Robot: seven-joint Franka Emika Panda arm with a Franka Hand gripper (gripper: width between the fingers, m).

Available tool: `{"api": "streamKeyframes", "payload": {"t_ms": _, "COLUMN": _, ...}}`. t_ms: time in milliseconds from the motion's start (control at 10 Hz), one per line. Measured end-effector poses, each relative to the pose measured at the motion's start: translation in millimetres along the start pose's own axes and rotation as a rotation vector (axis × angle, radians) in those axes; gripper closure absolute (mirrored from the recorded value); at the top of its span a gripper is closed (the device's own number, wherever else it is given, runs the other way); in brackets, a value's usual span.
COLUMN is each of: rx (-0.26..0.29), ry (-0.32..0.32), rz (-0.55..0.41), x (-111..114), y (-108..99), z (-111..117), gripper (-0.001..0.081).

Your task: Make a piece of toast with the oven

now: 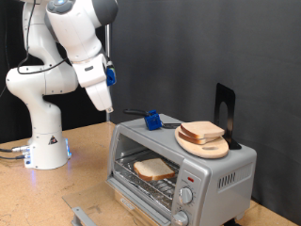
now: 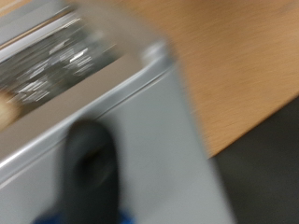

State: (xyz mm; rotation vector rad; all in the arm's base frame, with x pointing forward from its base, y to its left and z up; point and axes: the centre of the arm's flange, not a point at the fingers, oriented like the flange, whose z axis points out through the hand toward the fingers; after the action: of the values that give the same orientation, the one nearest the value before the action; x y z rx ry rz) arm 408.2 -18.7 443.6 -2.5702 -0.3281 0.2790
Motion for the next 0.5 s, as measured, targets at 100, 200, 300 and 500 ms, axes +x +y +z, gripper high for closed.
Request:
{"api": "streamKeyframes", "payload": {"t_ms": 100, "rx": 0.049, "ry": -0.058, "rz": 0.053, "x": -3.7, "y": 7.7, "z": -1.0, "gripper": 0.0124}}
{"api": "streamKeyframes", "payload": {"t_ms": 200, "rx": 0.120, "ry": -0.049, "rz": 0.088, "x": -6.4, "y": 17.8, "z": -4.0, "gripper": 0.0124}}
{"api": "streamKeyframes", "payload": {"t_ms": 300, "rx": 0.210, "ry": 0.002, "rz": 0.109, "x": -9.5, "y": 26.7, "z": -10.5, "gripper": 0.0124}}
{"api": "streamKeyframes", "payload": {"t_ms": 500, "rx": 0.359, "ry": 0.084, "rz": 0.119, "x": -22.7, "y": 41.6, "z": -27.8, "gripper": 0.0124}}
